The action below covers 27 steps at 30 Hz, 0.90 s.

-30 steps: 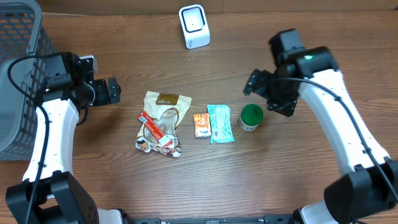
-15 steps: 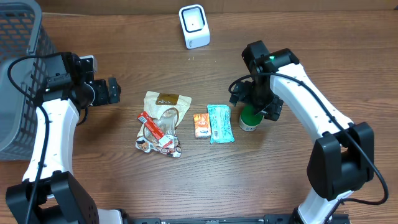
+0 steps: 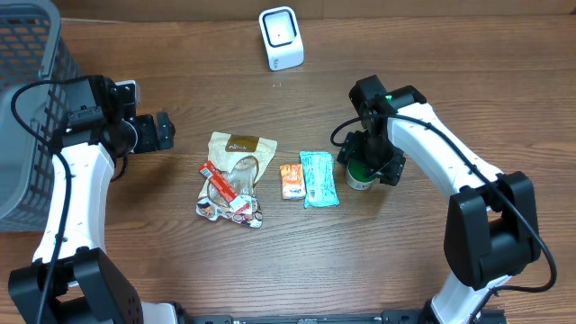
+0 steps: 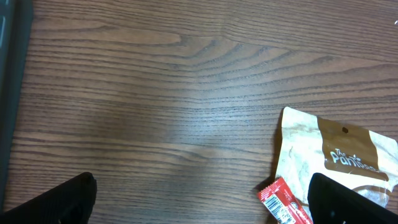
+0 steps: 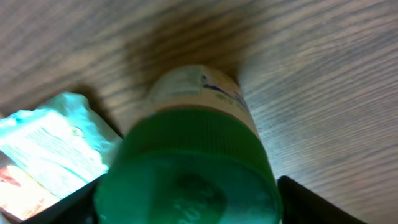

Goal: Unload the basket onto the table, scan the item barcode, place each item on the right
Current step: 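Close the right gripper around the green-lidded jar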

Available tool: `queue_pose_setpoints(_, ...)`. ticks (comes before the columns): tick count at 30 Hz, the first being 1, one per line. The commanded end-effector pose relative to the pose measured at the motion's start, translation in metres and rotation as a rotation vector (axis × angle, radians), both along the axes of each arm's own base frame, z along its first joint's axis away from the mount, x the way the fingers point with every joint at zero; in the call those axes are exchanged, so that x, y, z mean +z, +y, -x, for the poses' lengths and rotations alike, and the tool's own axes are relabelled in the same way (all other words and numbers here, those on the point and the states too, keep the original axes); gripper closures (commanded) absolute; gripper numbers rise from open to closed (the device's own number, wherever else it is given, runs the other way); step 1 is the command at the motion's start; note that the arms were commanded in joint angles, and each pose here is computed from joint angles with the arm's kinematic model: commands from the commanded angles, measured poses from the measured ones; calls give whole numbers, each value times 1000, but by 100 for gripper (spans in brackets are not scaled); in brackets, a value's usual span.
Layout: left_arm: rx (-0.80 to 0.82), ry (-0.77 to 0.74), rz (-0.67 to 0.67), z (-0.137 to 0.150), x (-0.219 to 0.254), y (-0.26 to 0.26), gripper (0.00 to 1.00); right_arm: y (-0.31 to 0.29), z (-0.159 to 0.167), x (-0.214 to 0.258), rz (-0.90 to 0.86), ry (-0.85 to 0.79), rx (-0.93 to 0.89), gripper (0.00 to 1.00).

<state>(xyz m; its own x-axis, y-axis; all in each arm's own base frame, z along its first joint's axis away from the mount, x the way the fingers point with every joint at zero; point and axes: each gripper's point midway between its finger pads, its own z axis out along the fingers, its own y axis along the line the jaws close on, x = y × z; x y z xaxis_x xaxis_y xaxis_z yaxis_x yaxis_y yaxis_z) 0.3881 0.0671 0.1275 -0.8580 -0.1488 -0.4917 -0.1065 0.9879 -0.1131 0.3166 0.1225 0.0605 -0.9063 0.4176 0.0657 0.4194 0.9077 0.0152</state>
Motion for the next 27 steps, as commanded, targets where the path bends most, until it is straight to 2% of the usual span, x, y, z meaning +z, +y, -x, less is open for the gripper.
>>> queue_pose_setpoints(1, -16, -15, -2, -5, 4, -1, 0, -1, -4, -3, 8, -16, 30, 30)
queue_pose_setpoints(14, -16, -15, -2, -5, 4, -1, 0, 9, -32, -2, -27, -142, 282, 33)
queue_pose_setpoints(17, -16, -15, -2, -5, 4, -1, 1, 11, -37, -2, -31, -166, 304, 33)
queue_pose_setpoints(22, -16, -15, -2, -5, 4, -1, 0, 8, -42, -1, -7, -187, 316, 38)
queue_pose_setpoints(27, -16, -15, -2, -5, 4, -1, 0, 6, -45, -1, 7, -196, 316, 36)
